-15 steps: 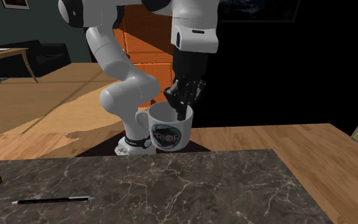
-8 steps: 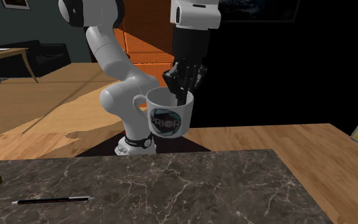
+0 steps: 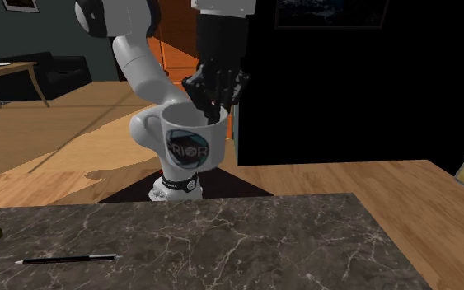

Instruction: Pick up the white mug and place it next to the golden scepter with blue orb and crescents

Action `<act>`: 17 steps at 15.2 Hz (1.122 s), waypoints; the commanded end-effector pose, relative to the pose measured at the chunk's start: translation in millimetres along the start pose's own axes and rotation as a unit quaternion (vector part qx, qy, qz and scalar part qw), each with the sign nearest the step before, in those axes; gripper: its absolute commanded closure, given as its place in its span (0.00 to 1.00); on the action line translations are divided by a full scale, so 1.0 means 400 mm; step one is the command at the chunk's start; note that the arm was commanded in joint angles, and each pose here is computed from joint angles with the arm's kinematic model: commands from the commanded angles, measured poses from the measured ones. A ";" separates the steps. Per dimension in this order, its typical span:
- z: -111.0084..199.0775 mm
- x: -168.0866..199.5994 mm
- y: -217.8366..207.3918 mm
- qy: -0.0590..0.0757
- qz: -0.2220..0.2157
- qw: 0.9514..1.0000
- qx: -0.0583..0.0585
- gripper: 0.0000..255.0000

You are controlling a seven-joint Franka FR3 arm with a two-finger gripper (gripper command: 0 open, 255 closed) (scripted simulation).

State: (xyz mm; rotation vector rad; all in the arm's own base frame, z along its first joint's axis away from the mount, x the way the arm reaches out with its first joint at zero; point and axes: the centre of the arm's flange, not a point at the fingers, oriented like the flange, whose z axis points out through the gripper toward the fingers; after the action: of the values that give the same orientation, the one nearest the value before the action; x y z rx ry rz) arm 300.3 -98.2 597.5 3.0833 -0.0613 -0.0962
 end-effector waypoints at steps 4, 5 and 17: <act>0.013 -0.066 0.142 0.000 -0.001 1.000 0.000 1.00; 0.016 -0.080 0.172 0.000 -0.001 1.000 0.000 1.00; 0.046 -0.244 0.531 0.000 -0.001 1.000 0.000 1.00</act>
State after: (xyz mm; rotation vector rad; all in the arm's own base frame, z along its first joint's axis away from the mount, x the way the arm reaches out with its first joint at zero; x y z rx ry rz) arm 201.5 -294.8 599.4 3.0827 -0.0607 -0.0957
